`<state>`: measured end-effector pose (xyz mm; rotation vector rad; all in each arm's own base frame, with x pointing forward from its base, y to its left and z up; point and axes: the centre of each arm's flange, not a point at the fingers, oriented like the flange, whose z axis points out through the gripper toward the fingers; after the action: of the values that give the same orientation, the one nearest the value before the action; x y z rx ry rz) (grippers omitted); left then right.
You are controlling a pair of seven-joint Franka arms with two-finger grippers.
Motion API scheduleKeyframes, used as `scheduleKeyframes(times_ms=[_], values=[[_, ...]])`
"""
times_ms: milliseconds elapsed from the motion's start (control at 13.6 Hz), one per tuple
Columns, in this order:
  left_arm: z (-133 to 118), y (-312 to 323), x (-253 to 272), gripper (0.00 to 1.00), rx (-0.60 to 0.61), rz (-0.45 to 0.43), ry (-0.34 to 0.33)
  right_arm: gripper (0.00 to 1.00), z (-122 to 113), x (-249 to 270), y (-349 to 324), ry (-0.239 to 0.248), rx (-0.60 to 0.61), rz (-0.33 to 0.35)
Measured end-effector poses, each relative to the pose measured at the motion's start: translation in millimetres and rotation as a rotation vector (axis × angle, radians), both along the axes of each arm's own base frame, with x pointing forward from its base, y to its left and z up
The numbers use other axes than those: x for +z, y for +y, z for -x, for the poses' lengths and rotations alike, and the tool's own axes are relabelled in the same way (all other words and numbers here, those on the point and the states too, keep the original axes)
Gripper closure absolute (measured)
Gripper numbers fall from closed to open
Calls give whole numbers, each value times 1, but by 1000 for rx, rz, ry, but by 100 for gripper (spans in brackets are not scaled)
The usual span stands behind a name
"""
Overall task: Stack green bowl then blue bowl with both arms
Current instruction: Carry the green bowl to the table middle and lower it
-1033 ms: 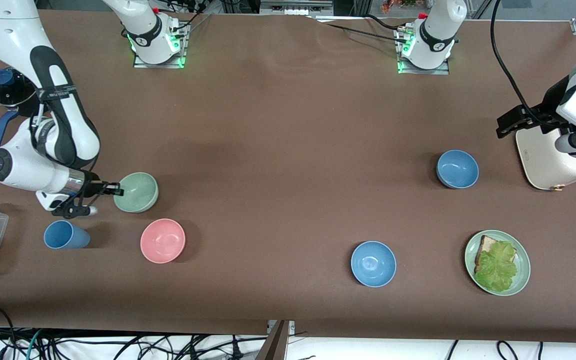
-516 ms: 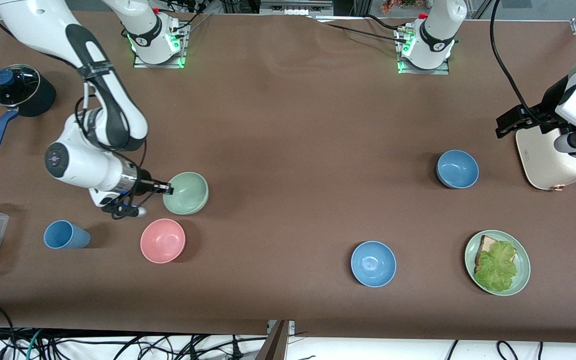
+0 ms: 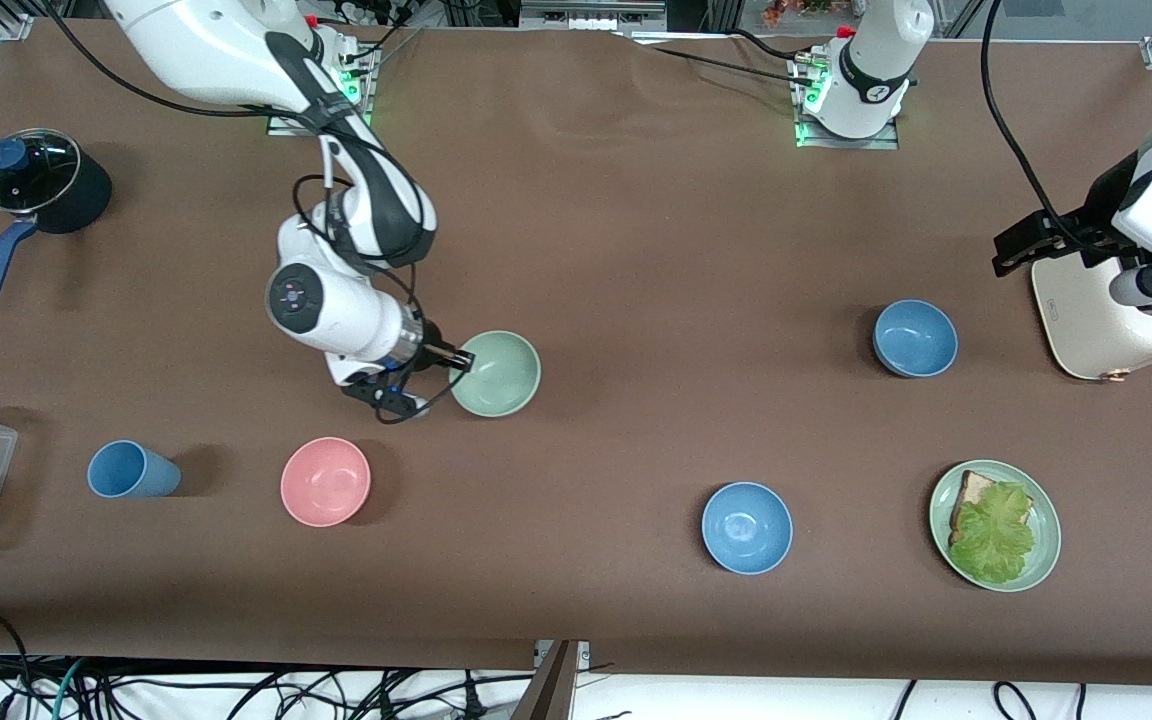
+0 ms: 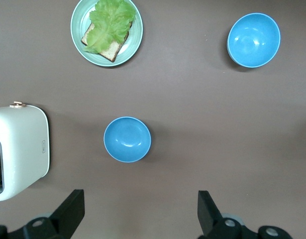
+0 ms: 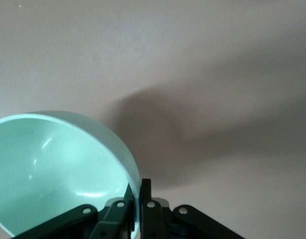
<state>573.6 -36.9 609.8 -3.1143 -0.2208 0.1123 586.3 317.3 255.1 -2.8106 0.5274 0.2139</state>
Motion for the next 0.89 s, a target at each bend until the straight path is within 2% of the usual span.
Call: scheduleKeyframes(times_ms=[295,885], values=[[0,0,-1,0,1,0,3,96,19,-30,38,37,-27,10],[-1,0,-1,0,0,0,3,96,61,-54,110,89,-44,29]])
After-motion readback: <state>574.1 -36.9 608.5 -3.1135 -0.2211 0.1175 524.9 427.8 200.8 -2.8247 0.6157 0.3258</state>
